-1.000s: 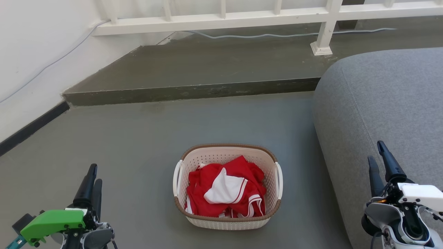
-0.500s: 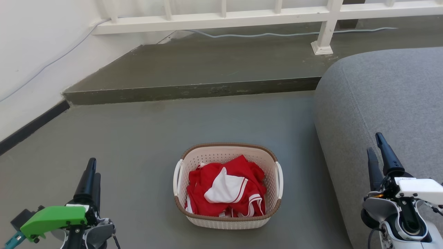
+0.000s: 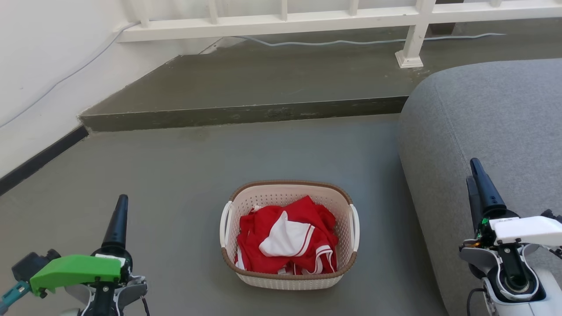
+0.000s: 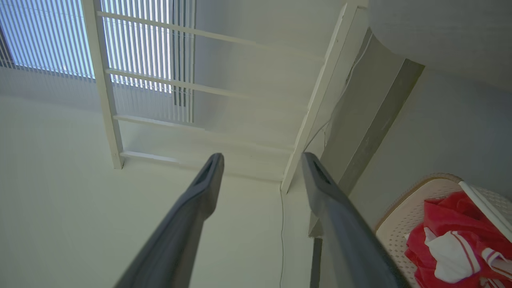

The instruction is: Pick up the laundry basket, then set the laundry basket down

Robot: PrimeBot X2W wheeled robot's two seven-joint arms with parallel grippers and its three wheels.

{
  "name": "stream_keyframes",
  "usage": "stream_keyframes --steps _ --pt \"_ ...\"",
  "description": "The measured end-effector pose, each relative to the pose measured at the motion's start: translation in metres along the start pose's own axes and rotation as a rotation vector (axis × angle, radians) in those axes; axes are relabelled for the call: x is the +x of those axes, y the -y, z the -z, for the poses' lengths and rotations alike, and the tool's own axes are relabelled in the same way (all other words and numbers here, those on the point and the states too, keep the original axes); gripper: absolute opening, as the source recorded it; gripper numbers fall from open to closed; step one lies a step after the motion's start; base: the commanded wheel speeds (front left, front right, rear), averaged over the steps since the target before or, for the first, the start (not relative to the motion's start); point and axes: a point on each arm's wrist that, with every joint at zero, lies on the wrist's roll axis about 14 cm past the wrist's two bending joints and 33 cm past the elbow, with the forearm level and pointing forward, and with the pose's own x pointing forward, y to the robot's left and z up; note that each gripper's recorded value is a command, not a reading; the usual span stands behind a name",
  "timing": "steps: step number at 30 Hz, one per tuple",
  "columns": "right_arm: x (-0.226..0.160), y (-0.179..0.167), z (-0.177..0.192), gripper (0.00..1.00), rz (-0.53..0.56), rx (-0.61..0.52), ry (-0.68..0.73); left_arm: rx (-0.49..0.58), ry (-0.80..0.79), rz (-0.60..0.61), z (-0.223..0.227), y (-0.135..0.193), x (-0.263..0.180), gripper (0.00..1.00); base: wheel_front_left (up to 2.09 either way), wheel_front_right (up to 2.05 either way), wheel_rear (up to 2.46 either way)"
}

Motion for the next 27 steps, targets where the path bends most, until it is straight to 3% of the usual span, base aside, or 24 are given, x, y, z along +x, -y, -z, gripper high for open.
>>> stream_keyframes --steps 27 --pt "0.004 -0.011 0.019 1.0 -0.081 -0.577 -0.091 0.546 -0.01 0.09 0.004 0.019 0.003 1.0 0.0 0.0 0.0"
